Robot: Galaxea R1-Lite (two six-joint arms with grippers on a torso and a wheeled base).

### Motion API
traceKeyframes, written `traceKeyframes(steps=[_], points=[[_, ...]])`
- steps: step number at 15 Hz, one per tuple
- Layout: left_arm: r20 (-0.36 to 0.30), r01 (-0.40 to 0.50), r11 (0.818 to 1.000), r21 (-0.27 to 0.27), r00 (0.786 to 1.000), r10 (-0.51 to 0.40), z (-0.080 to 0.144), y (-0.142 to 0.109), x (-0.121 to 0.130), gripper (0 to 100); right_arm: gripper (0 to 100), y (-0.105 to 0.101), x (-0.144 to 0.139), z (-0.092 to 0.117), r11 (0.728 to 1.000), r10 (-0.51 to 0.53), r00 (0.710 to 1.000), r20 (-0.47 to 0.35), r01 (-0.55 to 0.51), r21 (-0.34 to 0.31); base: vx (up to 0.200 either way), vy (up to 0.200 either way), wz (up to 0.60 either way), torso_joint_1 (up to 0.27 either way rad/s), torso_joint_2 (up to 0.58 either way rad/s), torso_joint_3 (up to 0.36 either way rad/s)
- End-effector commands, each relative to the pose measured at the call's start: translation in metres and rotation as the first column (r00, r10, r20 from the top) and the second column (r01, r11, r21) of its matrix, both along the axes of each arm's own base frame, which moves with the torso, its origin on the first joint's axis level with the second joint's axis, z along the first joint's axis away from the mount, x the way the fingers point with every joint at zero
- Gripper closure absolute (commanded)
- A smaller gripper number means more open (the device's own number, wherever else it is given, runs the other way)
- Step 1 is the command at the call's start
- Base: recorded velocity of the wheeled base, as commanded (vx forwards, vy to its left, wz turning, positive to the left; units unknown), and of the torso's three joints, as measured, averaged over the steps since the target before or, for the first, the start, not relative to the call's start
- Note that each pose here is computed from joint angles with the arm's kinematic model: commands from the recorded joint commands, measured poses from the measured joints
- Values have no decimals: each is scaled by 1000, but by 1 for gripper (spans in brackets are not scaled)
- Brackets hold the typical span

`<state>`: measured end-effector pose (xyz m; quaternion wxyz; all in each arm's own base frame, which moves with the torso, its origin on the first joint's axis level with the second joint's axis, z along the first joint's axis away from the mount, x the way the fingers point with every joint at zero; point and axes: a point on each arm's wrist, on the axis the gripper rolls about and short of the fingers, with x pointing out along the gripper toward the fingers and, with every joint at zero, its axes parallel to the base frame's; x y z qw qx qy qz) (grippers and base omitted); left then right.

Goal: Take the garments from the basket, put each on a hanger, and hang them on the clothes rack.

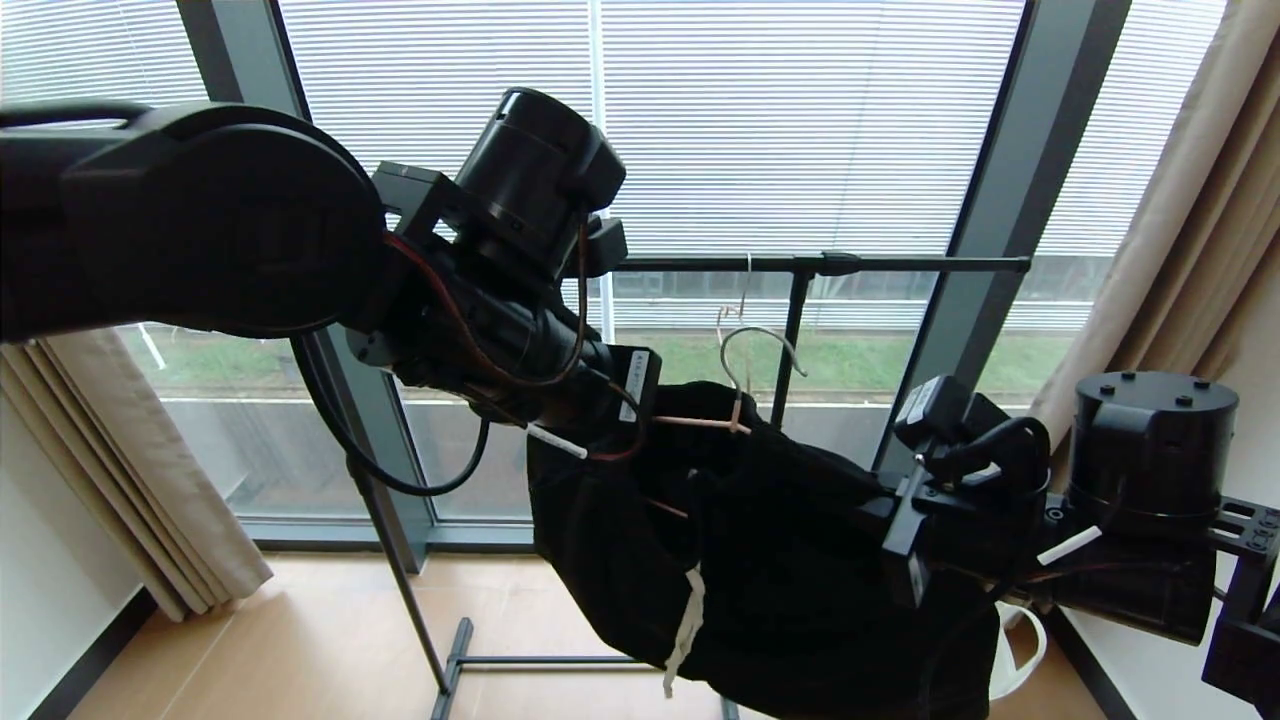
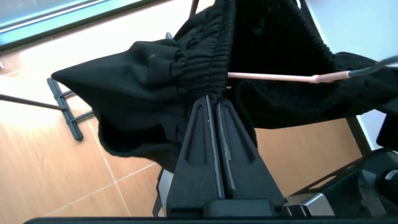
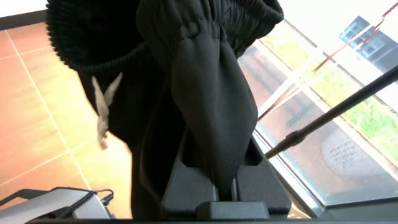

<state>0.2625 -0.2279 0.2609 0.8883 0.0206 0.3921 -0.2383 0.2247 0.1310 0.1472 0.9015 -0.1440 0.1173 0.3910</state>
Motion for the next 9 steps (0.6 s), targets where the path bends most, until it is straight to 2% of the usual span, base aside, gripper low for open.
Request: traceKeyframes(steps=[1,5,9], points=[[1,-3,1000,0,1000,3,0,1,0,100,100,-1,0,0,1000,-1,1000,0,1,1,0,0,0,0,0,0],[15,32,999,-13,999,-32,6,-4,-10,100,100,0,1,2,999,-13,999,-30,14,45,0,0,0,0,0,0],[24,66,998,-13,998,-65,11,-4,-23,100,100,2,3,7,990,-5,1000,-19,8,139,0,0,0,0,0,0]])
